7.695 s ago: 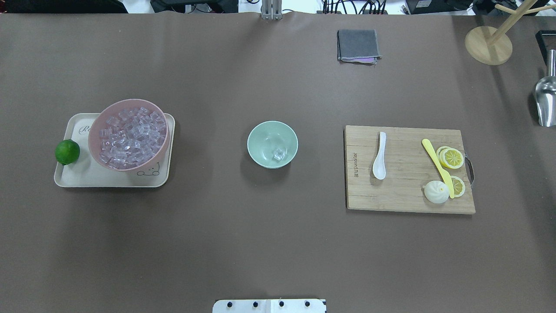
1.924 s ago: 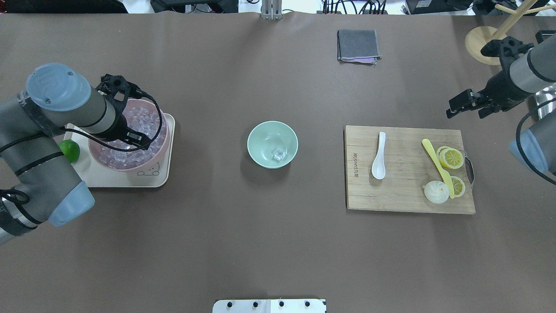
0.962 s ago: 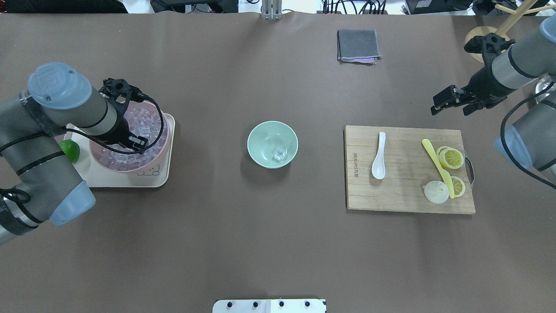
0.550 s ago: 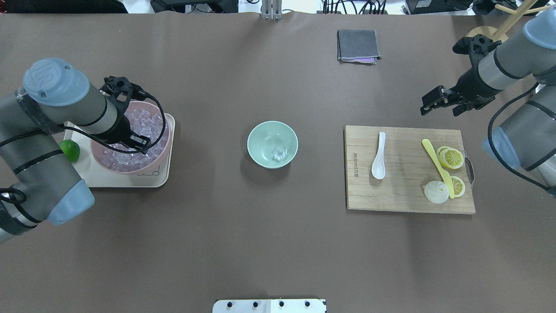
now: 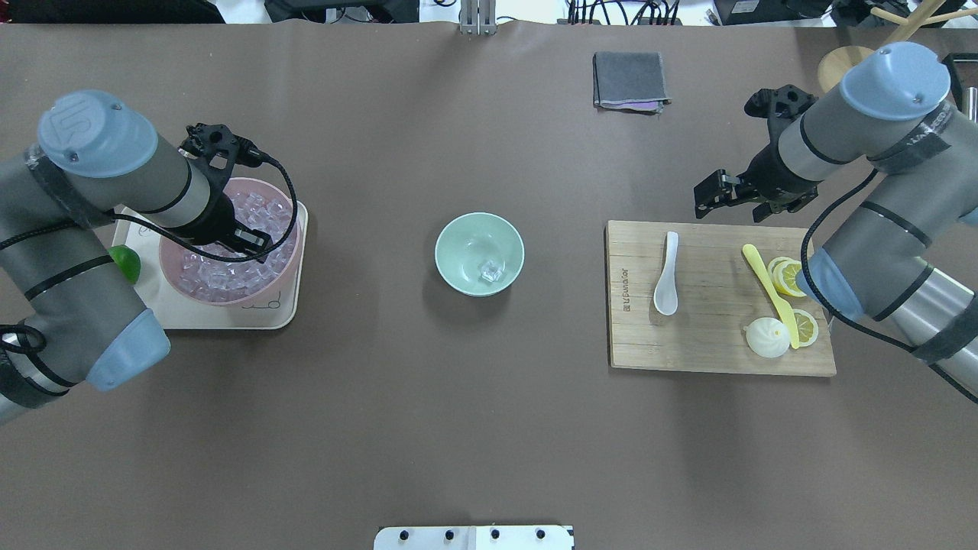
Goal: Put spoon and ice into bowl
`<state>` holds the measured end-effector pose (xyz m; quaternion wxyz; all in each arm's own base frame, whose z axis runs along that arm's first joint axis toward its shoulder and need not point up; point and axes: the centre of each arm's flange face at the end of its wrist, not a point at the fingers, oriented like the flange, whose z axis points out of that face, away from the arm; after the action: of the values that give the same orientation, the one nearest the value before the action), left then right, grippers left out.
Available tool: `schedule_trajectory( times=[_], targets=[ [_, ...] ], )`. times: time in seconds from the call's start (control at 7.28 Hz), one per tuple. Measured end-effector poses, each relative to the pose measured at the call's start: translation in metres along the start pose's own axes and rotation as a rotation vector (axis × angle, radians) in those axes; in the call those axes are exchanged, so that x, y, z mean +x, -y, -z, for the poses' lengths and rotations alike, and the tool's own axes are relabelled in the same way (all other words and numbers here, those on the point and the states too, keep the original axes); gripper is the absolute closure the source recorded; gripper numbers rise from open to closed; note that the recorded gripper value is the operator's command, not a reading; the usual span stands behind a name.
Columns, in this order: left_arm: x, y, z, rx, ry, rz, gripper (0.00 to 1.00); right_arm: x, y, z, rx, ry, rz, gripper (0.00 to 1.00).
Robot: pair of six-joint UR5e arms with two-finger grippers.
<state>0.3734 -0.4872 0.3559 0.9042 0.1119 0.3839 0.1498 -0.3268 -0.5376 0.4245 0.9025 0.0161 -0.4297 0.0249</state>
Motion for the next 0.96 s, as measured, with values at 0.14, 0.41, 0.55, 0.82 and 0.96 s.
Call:
schedule_trajectory(
  times=[0.14, 0.41, 0.55, 0.82, 0.96],
  targets=[
    [0.001, 0.003, 0.002, 0.004, -0.001, 0.001, 1.00, -0.011, -0.008, -0.010, -0.009, -0.004, -0.027, 0.05],
    [0.000, 0.006, 0.004, 0.009, 0.000, 0.006, 1.00, -0.035, -0.023, -0.027, -0.024, -0.007, -0.077, 0.08],
    [0.000, 0.006, 0.004, 0.010, 0.001, 0.008, 1.00, -0.045, -0.028, -0.033, -0.025, -0.011, -0.090, 0.10],
    [0.005, 0.011, 0.008, 0.018, -0.009, 0.010, 1.00, -0.054, -0.032, -0.044, -0.018, -0.026, -0.096, 0.15],
    [0.011, 0.017, 0.015, 0.024, -0.027, 0.015, 1.00, -0.056, -0.033, -0.047, -0.018, -0.029, -0.095, 0.29]
  ],
)
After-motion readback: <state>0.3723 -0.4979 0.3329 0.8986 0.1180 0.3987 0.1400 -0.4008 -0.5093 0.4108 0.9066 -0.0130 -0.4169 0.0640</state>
